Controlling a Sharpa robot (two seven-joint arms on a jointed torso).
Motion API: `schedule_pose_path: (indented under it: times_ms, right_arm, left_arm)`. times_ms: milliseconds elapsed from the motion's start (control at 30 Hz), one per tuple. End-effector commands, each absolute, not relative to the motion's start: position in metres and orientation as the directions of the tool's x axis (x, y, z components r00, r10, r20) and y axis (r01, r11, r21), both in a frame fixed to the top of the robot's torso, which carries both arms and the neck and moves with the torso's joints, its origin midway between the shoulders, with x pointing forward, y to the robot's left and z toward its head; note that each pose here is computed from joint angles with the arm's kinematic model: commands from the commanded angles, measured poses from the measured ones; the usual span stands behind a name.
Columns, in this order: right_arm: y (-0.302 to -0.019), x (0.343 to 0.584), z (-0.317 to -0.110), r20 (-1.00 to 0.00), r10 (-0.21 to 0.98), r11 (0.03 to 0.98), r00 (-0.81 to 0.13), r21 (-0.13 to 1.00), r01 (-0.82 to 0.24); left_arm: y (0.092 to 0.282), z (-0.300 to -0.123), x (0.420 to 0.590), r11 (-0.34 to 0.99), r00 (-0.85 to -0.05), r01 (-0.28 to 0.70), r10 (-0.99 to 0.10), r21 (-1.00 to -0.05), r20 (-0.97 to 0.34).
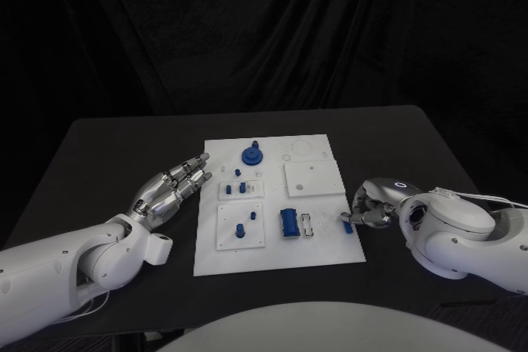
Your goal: Assemble the parts on the task board
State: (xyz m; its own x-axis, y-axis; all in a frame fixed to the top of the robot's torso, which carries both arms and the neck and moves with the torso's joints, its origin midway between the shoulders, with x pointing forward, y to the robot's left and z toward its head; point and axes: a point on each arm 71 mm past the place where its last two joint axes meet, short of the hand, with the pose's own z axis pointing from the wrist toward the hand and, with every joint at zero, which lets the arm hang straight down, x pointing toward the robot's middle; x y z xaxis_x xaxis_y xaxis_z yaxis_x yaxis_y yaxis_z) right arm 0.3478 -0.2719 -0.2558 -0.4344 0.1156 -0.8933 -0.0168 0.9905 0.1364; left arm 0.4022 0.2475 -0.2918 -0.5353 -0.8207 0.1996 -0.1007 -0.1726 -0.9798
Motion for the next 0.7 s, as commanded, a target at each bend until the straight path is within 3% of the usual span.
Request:
schedule_pose_path:
  times_ms: [33, 700]
  right_arm:
    - [-0.272, 0.347, -0.258, -0.894, 0.093, 0.994, -0.439, 0.111, -0.014]
    - [-0.259, 0.346, -0.276, -0.868, 0.056, 0.995, -0.493, 0.092, -0.048]
  left_arm:
    - [0.247, -0.289, 0.402, -0.199, -0.537, -0.074, -0.818, -0.977, 0.207]
    - [0.245, -0.29, 0.402, -0.197, -0.541, -0.082, -0.814, -0.977, 0.21]
